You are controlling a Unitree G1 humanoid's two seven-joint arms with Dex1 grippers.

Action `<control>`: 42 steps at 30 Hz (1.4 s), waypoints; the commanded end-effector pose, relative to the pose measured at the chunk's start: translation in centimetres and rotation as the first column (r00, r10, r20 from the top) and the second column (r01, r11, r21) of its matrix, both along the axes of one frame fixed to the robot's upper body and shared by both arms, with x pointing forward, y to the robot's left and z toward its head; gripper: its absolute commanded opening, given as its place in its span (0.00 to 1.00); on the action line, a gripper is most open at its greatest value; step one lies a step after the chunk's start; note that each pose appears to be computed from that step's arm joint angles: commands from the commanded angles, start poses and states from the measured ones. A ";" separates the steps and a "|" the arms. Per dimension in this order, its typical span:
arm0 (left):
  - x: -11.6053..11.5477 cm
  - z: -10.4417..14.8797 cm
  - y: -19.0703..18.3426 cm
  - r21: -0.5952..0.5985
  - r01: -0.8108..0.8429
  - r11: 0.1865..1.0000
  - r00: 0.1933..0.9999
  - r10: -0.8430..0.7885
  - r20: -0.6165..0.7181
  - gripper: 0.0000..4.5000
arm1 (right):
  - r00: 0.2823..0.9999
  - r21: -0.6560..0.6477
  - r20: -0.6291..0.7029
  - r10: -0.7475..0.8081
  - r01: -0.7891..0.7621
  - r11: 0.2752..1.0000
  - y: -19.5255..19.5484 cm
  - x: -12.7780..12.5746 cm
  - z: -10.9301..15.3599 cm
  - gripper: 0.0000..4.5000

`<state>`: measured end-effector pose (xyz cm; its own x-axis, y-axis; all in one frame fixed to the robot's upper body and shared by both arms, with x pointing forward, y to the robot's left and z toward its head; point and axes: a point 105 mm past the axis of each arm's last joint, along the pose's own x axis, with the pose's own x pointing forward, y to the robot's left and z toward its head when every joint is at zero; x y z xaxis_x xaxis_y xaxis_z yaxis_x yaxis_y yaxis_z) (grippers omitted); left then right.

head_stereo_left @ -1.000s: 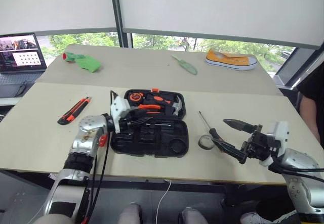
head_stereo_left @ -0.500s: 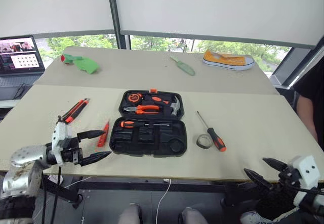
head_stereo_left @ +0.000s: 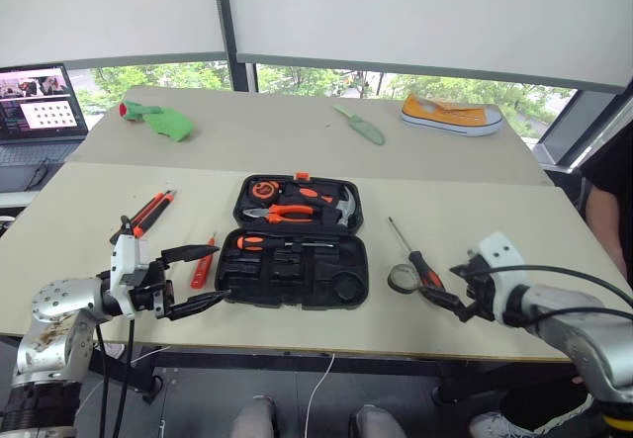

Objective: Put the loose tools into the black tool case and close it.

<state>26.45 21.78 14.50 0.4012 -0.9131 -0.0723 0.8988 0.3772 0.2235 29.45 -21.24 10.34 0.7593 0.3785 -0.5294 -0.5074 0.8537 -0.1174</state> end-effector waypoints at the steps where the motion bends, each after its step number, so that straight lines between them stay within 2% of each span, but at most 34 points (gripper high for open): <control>1: -0.4 1.0 -0.7 -0.011 0.023 1.000 0.999 -0.023 0.048 0.99 | 0.999 -0.044 0.005 -0.039 0.039 0.998 -0.4 0.9 -0.2 1.00; 2: -0.4 1.1 -0.8 -0.014 0.027 1.000 0.998 -0.026 0.052 0.99 | 0.999 -0.053 0.000 -0.054 0.054 0.997 -0.6 1.1 -0.4 1.00; 5: -0.4 1.4 -1.0 -0.018 0.032 0.999 0.998 -0.031 0.059 1.00 | 0.996 -0.077 -0.007 -0.087 0.086 0.993 -1.2 1.4 -0.7 0.84; 11: -0.6 1.6 -1.1 -0.015 0.034 0.999 0.997 -0.033 0.063 1.00 | 0.996 -0.027 -0.012 -0.088 0.087 0.996 -1.1 2.0 -0.2 0.38; 26: -0.7 1.1 -0.5 -0.006 0.010 1.000 0.999 -0.010 0.045 1.00 | 0.998 0.042 0.055 0.009 -0.011 0.999 -0.3 2.3 1.6 0.38; 27: -0.6 1.1 -0.5 -0.006 0.010 1.000 0.999 -0.009 0.043 1.00 | 1.000 0.055 0.007 0.018 -0.019 0.998 -0.3 1.9 1.2 0.38; 29: -0.6 1.0 -0.5 -0.008 0.009 1.000 0.999 -0.008 0.042 1.00 | 0.997 0.058 0.064 0.030 -0.033 0.998 -0.1 2.4 1.5 0.53; 30: -0.6 1.0 -0.5 -0.008 0.008 1.000 0.999 -0.007 0.043 1.00 | 0.997 0.073 0.074 0.020 -0.025 0.997 -0.1 2.6 1.6 0.57; 34: -0.5 1.0 -0.4 -0.001 0.001 1.000 0.999 -0.001 0.047 1.00 | 0.994 0.085 0.090 0.064 -0.072 0.994 -0.9 2.0 3.0 0.89; 38: -0.7 0.8 -0.1 0.006 -0.008 1.000 0.999 0.008 0.046 1.00 | 0.995 0.069 0.044 0.093 -0.096 0.993 -2.9 0.7 3.8 0.89; 42: -0.7 0.7 0.0 0.007 -0.009 1.000 0.999 0.009 0.045 1.00 | 0.995 0.005 -0.069 0.070 -0.070 0.998 -4.3 -0.1 2.5 0.89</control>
<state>25.84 21.43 14.42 0.4046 -0.9114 -0.0747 0.8959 0.3787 0.2320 29.64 -25.20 12.89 0.7101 0.4416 -0.5485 -0.5697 0.8180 -0.0790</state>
